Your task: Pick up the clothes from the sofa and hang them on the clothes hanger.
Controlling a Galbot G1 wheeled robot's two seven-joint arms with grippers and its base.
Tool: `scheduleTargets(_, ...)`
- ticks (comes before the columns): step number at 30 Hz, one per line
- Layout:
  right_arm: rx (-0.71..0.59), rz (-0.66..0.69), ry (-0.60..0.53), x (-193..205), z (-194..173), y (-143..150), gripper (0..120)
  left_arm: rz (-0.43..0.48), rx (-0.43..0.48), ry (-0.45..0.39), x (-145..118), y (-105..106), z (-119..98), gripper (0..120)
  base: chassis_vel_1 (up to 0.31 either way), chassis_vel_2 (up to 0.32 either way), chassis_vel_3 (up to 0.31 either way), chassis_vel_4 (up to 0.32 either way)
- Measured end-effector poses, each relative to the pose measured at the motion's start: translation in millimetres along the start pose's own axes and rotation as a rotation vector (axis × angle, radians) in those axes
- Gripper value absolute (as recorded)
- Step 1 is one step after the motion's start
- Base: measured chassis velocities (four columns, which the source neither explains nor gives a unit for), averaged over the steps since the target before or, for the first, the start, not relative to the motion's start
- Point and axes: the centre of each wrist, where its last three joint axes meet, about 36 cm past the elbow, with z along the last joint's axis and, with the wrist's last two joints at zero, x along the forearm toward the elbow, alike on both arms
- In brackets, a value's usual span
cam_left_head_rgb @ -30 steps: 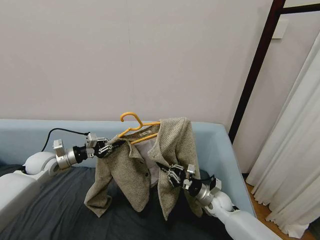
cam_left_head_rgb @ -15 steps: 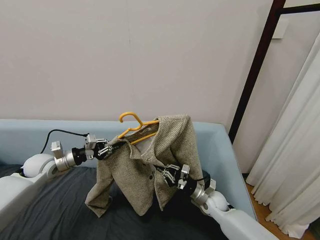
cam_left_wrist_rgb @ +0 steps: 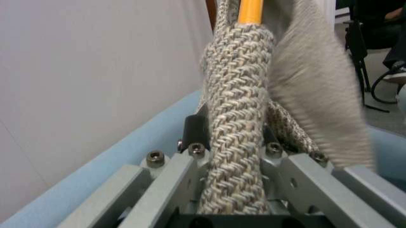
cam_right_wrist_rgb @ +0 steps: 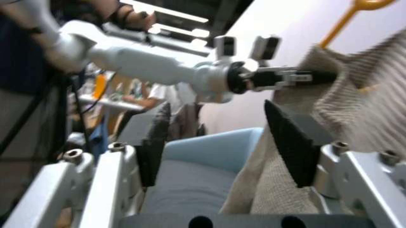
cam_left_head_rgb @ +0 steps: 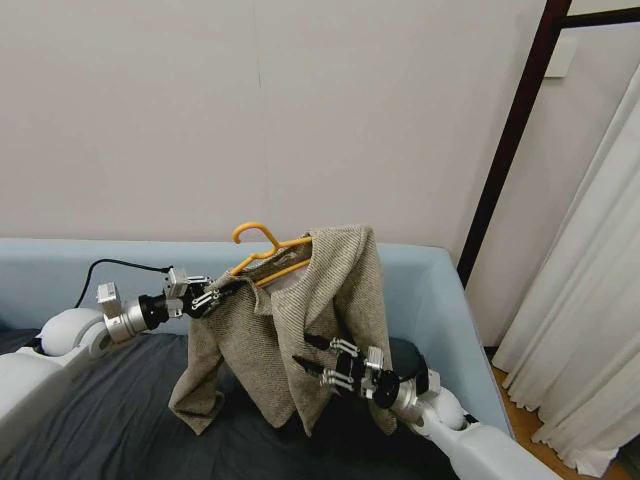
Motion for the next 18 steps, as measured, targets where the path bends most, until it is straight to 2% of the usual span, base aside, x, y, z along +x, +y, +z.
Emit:
scheduleTargets(1, 0.0, 0.0, 0.0, 0, 0, 0, 61, 0.0, 0.0, 0.0, 0, 0, 0, 7, 0.0, 0.0, 0.0, 0.0)
scheduleTargets(3, 0.026, -0.029, 0.012, 7, -9, -5, 70, -0.001, -0.005, 0.004, 2, 1, 0, 7, 0.0, 0.0, 0.0, 0.0)
scheduleTargets(7, 0.089, 0.092, -0.016, 12, -47, -30, 88, 0.015, -0.021, 0.016, 7, 3, -3, 7, 0.0, 0.0, 0.0, 0.0)
scheduleTargets(8, 0.089, 0.092, -0.016, 12, -47, -30, 88, 0.015, -0.021, 0.016, 7, 3, -3, 7, 0.0, 0.0, 0.0, 0.0)
scheduleTargets(11, 0.144, 0.164, 0.035, 16, -100, -57, 98, 0.035, -0.028, 0.03, 11, 5, -5, 7, 0.0, 0.0, 0.0, 0.0)
scheduleTargets(12, 0.144, 0.164, 0.035, 16, -100, -57, 98, 0.035, -0.028, 0.03, 11, 5, -5, 7, 0.0, 0.0, 0.0, 0.0)
scheduleTargets(16, 0.208, 0.264, 0.125, 11, -161, -73, 100, 0.096, -0.035, 0.061, 15, 14, -3, 7, 0.0, 0.0, 0.0, 0.0)
scheduleTargets(18, 0.224, 0.283, 0.141, 10, -166, -73, 100, 0.115, -0.029, 0.074, 15, 15, 0, 7, 0.0, 0.0, 0.0, 0.0)
